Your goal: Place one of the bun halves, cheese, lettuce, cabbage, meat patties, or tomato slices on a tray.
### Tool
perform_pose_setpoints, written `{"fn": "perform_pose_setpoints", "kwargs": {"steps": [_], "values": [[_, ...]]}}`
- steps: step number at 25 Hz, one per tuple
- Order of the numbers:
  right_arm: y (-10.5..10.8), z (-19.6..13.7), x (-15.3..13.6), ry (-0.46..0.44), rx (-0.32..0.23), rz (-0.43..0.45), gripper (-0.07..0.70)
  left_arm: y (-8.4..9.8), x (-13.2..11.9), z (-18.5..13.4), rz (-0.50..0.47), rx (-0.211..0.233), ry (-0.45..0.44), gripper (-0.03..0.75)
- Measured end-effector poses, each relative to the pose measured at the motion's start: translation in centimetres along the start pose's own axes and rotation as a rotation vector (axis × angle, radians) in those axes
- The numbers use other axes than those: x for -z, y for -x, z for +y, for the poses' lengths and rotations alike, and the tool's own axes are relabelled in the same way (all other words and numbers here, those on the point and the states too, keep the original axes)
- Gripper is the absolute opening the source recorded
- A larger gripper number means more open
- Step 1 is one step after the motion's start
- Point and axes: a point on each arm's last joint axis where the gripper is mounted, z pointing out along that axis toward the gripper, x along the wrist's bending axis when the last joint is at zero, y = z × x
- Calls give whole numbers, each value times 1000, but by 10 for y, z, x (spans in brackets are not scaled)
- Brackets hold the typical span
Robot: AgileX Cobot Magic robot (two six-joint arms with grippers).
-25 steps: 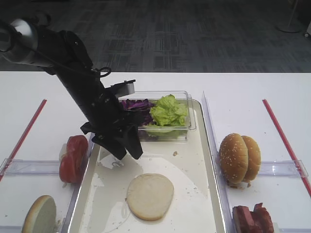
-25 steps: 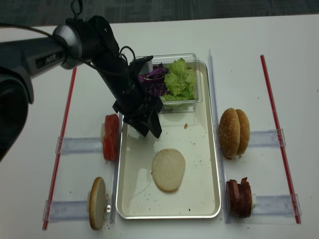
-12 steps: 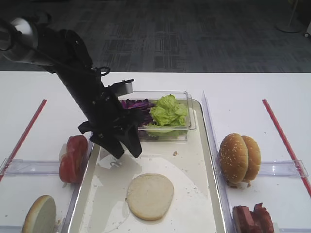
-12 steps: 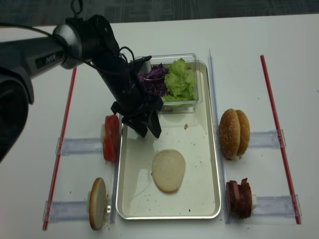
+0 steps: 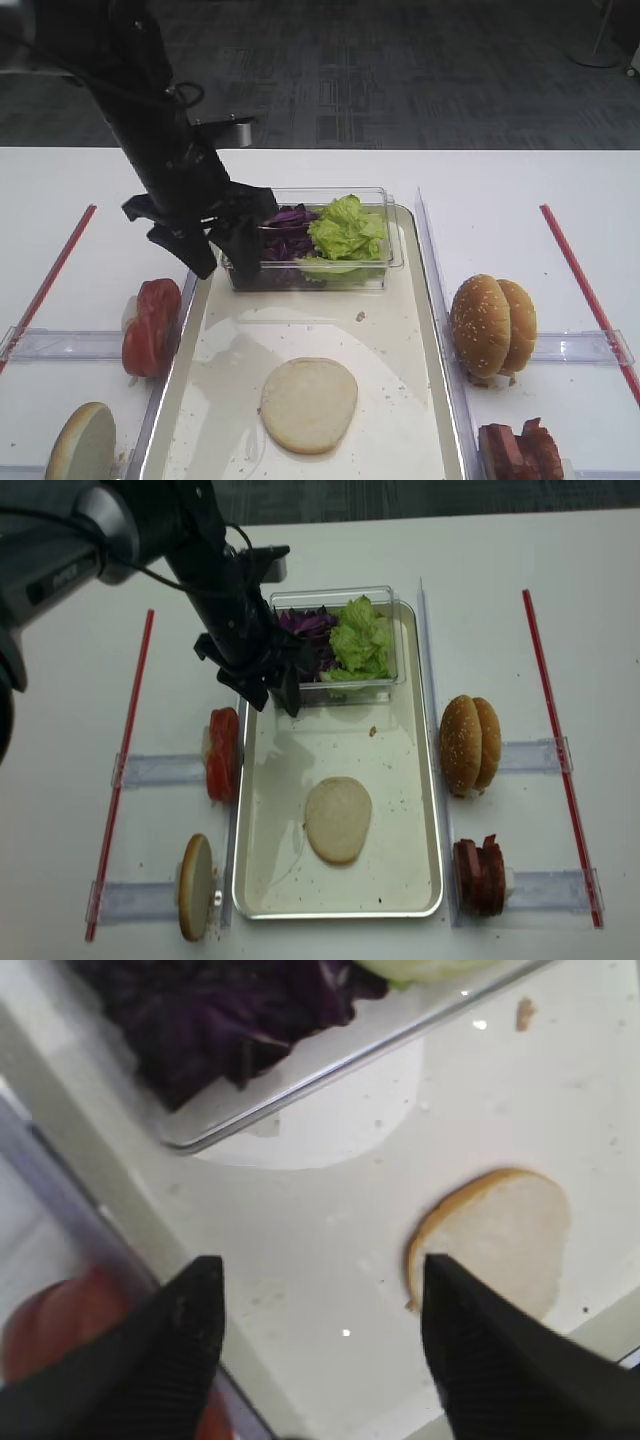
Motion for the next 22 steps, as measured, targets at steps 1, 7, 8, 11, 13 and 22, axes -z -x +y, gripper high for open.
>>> {"fn": "perform_pose_setpoints", "kwargs": {"steps": [1,7,8,11,13,22], "values": [[0,0,0,0,0,0,571,-1,5,-2,28,5,6,403],[0,0,0,0,0,0,571,-5,38,-12,197,16,68,447],[0,0,0,0,0,0,571,-7,43,-14,230,23,78,456],[0,0,0,0,0,0,571,-11,55,-18,314,52,108,480],[0,0,0,0,0,0,571,-13,62,-20,346,65,125,486],[0,0,0,0,0,0,571,-43,75,-24,363,180,148,492]]}}
